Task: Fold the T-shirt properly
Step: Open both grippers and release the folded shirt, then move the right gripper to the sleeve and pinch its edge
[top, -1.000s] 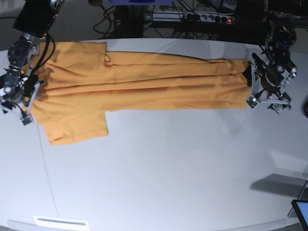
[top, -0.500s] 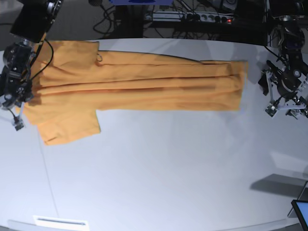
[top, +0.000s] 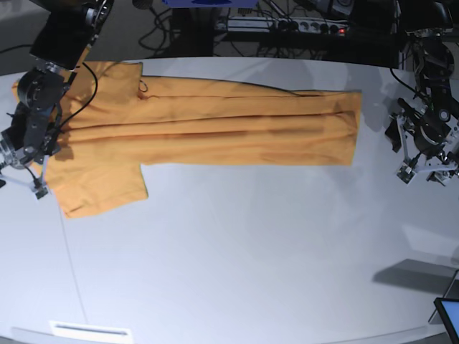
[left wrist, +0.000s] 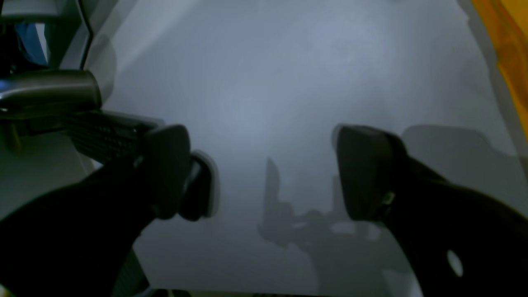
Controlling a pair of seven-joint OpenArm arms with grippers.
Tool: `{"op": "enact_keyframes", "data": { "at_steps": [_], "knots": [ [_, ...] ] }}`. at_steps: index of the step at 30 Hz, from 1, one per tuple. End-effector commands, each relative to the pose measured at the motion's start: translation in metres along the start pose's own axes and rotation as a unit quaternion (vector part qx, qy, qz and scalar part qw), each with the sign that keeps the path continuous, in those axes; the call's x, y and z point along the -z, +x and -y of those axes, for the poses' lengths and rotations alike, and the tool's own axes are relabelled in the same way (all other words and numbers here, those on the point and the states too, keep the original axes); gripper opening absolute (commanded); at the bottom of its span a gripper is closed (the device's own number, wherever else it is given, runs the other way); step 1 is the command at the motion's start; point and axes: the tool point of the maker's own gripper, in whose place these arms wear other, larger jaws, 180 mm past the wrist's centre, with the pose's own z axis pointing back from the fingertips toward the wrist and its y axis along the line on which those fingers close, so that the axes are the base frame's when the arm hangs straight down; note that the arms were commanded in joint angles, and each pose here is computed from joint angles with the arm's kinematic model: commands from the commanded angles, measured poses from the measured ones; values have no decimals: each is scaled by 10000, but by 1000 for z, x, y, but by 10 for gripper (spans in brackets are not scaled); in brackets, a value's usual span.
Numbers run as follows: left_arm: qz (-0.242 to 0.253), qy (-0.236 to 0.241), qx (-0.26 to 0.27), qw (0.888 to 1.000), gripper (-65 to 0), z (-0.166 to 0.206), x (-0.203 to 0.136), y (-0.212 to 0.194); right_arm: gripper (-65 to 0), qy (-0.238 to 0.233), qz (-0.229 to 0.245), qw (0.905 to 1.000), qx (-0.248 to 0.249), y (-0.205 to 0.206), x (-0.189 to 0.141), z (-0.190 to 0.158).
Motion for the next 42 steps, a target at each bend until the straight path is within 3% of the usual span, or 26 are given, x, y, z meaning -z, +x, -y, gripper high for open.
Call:
{"op": "enact_keyframes", "data": {
  "at_steps": [1, 12, 17, 22, 28, 36, 42],
  "knots": [
    [178, 268, -8, 9995, -104, -20, -5, 11, -55, -276, 125, 9995, 89, 10, -6, 22],
    [343, 316, -269, 9986, -104, -24, 0, 26, -55, -767, 626, 9939, 476, 51, -29, 70],
    [342, 266, -291, 9986, -104, -22, 2, 26, -55, -690, 706, 9935, 565, 79, -41, 69],
    [319, 257, -309, 9987, -104, -21, 2, 24, -55, -51, 1177, 9917, 517, 110, -47, 40],
    [285, 259, -286, 9988, -104, -20, 2, 22, -55, 830, 1367, 9851, 636, 124, -30, 3],
    [285, 259, -286, 9988, -104, -20, 2, 22, -55, 1235, 1510, 9782, 708, 147, -20, -7],
    [280, 264, -283, 9989, -104, -20, 2, 21, -55, 1460, 1337, 9779, 673, 149, -6, -12]
  ]
}}
